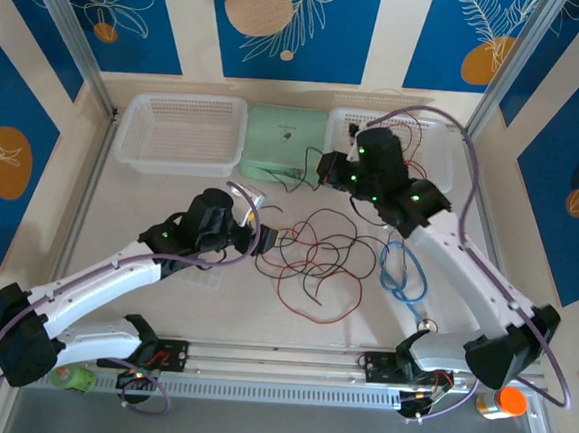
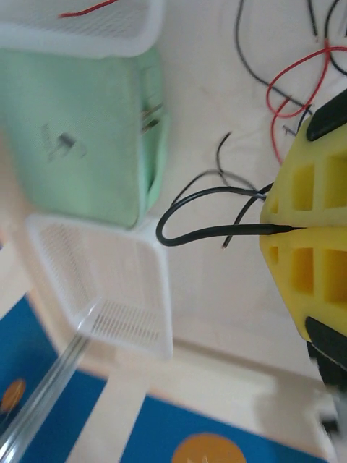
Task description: Untangle the cables
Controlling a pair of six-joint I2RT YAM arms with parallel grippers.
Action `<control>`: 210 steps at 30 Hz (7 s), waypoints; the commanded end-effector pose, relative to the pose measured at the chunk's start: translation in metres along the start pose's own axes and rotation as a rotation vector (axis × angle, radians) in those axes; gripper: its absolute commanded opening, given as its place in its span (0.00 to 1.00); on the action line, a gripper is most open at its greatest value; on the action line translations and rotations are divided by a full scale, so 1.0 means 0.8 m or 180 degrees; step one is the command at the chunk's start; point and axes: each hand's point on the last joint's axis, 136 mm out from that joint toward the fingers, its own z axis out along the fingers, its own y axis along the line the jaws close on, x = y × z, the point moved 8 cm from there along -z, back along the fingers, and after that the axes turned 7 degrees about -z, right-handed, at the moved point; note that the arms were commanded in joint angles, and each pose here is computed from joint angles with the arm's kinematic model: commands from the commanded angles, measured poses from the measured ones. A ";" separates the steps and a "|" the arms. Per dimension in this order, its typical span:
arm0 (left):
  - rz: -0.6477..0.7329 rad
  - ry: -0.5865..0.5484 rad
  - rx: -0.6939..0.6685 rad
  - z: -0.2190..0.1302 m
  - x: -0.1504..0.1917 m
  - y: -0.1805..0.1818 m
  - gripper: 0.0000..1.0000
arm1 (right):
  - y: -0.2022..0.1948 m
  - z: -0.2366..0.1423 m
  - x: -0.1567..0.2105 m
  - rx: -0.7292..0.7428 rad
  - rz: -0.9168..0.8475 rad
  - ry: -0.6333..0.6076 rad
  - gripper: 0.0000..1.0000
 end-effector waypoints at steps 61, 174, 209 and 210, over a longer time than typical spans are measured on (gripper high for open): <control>-0.0789 -0.0842 -0.2026 -0.208 -0.038 0.062 0.77 | 0.100 0.480 0.044 -0.0665 -0.1956 -0.0614 0.00; 0.0474 0.0917 -0.0579 -0.086 -0.182 -0.122 0.00 | -0.095 -0.046 0.126 -0.0803 -0.0148 0.0259 0.54; 0.0510 0.0816 -0.0482 -0.084 -0.187 -0.127 0.00 | -0.074 0.024 0.091 -0.0894 0.2510 0.0097 0.21; 0.0513 0.0800 -0.0533 -0.085 -0.188 -0.125 0.00 | -0.076 0.020 0.092 -0.0823 0.2485 0.0061 0.14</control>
